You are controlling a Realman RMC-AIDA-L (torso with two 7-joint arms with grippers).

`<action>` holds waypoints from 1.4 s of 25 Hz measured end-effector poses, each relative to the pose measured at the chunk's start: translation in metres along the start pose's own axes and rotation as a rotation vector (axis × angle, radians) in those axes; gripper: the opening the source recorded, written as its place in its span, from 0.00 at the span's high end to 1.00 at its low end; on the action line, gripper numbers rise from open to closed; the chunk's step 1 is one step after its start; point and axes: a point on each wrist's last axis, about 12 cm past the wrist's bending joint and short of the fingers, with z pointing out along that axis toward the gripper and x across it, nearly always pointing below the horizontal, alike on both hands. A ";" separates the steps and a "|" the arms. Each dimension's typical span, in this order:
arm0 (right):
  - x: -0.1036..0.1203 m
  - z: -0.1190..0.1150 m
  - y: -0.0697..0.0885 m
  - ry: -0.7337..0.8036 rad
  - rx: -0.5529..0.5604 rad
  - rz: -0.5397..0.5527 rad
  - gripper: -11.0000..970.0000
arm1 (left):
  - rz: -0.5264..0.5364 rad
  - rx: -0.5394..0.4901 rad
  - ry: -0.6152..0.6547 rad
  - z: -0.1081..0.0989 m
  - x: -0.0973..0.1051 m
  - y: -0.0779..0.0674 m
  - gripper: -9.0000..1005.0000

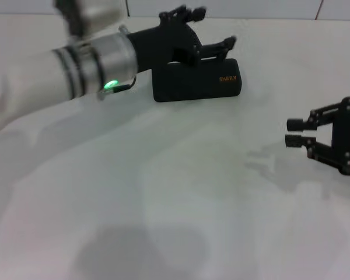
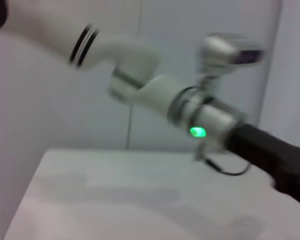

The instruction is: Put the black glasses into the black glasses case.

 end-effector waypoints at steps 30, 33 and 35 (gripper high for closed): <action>-0.006 0.040 -0.003 -0.204 -0.116 -0.022 0.18 | -0.042 0.339 -0.164 -0.120 0.047 -0.043 0.11; -0.003 0.040 -0.004 -0.196 -0.093 -0.023 0.18 | -0.039 0.336 -0.162 -0.117 0.047 -0.042 0.11; -0.002 0.040 -0.004 -0.193 -0.087 -0.021 0.18 | -0.039 0.331 -0.158 -0.115 0.046 -0.042 0.12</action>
